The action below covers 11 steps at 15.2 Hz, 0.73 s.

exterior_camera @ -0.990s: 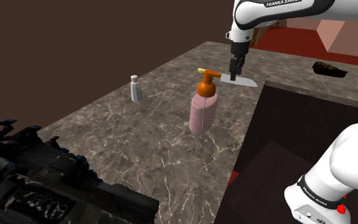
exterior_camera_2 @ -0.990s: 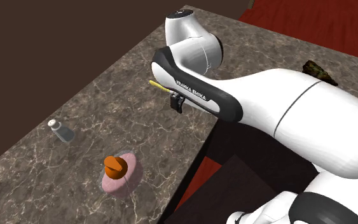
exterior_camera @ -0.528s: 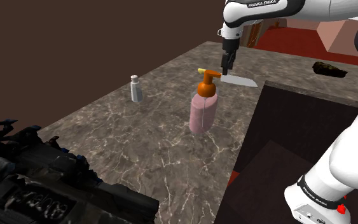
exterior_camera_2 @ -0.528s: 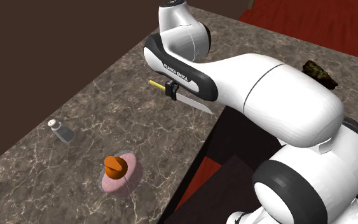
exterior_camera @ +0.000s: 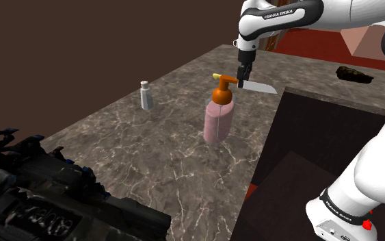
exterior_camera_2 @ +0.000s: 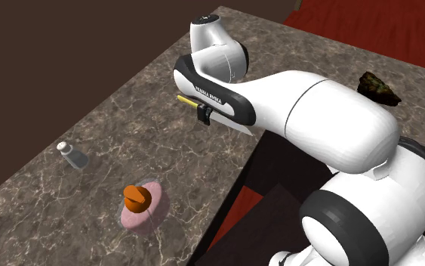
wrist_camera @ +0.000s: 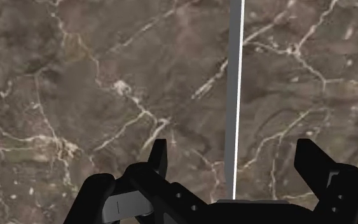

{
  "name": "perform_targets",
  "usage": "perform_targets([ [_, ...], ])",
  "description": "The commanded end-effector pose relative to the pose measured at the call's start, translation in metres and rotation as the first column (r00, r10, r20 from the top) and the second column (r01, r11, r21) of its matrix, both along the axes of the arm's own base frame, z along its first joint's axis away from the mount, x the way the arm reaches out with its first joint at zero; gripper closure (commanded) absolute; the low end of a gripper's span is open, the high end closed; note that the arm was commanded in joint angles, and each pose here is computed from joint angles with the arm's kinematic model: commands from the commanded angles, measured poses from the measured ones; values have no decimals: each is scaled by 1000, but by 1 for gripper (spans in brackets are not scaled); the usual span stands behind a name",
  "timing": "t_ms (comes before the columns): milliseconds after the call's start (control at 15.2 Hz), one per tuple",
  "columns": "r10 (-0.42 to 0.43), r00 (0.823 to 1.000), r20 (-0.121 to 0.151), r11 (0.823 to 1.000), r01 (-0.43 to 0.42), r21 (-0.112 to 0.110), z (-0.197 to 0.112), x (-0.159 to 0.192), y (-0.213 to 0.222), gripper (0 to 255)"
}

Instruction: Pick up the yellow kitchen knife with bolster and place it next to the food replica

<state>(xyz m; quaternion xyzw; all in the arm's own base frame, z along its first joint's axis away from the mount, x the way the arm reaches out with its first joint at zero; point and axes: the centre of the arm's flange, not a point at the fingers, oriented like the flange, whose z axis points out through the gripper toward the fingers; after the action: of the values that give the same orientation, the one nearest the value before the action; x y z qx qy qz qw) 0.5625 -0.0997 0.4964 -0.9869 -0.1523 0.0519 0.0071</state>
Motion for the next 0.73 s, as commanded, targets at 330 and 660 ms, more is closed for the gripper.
perform_targets([
  [330,0,1000,0,1000,0,0,0,0,0,255],
  [660,0,1000,0,1000,0,0,0,0,0,255],
])
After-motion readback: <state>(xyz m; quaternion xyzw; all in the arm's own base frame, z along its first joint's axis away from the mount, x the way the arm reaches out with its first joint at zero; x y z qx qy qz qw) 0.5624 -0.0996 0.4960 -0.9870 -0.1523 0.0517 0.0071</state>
